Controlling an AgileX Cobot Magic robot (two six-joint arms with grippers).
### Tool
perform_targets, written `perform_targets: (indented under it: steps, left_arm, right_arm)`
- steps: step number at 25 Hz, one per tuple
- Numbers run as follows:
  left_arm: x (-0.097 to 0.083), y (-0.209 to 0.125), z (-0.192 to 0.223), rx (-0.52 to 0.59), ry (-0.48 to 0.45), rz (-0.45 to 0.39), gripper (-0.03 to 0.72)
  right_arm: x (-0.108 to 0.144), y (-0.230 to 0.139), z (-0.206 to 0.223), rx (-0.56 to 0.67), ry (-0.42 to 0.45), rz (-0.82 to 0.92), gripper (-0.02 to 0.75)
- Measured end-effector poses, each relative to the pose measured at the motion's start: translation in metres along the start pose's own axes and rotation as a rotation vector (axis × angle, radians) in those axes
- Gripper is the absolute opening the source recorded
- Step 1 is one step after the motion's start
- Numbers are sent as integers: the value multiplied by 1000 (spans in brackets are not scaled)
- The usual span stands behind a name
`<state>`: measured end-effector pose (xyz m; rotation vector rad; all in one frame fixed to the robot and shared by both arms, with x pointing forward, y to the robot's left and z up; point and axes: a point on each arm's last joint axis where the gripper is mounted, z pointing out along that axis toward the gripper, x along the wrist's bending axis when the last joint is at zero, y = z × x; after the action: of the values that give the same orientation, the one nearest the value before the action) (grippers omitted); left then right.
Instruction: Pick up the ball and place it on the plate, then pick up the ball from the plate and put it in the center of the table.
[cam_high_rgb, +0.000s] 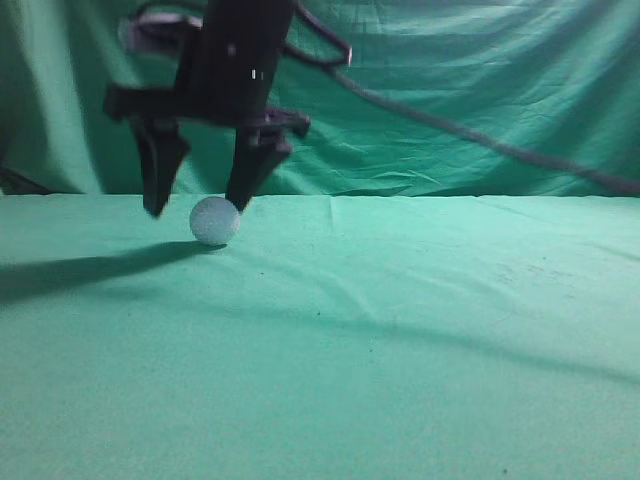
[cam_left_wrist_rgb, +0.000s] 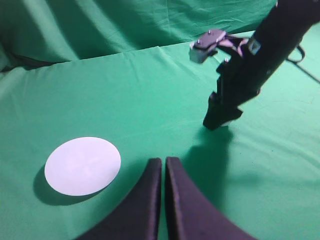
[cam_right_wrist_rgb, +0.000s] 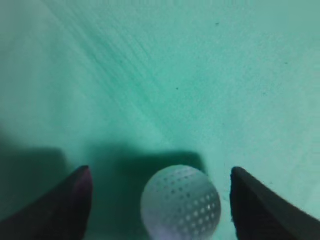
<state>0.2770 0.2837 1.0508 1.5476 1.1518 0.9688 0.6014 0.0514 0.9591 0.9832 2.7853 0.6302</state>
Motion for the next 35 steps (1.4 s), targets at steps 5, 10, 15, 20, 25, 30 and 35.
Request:
perform_targets:
  steps: [5, 10, 15, 20, 25, 30, 35]
  left_arm:
    - [0, 0, 0, 0, 0, 0, 0]
    - [1, 0, 1, -12, 6, -1, 0]
    - [2, -15, 12, -12, 14, -30, 0]
    - [0, -28, 20, -17, 0, -105, 0]
    - [0, -43, 26, 27, -7, -124, 0]
    - [0, -42, 27, -3, -3, -151, 0]
    - [0, -41, 27, -20, -6, -172, 0]
  right_arm:
    - [-1, 21, -83, -42, -61, -15, 496]
    - [-4, 16, -181, -100, -206, 50, 183]
    - [-2, 0, -273, -251, -307, 107, 57]
    - [6, -37, -332, -323, -321, 123, 57]
    - [14, -92, -353, -301, -316, 139, 57]
    - [24, -151, -364, -399, -309, 120, 57]
    - [33, -206, -349, -479, -273, 115, 57]
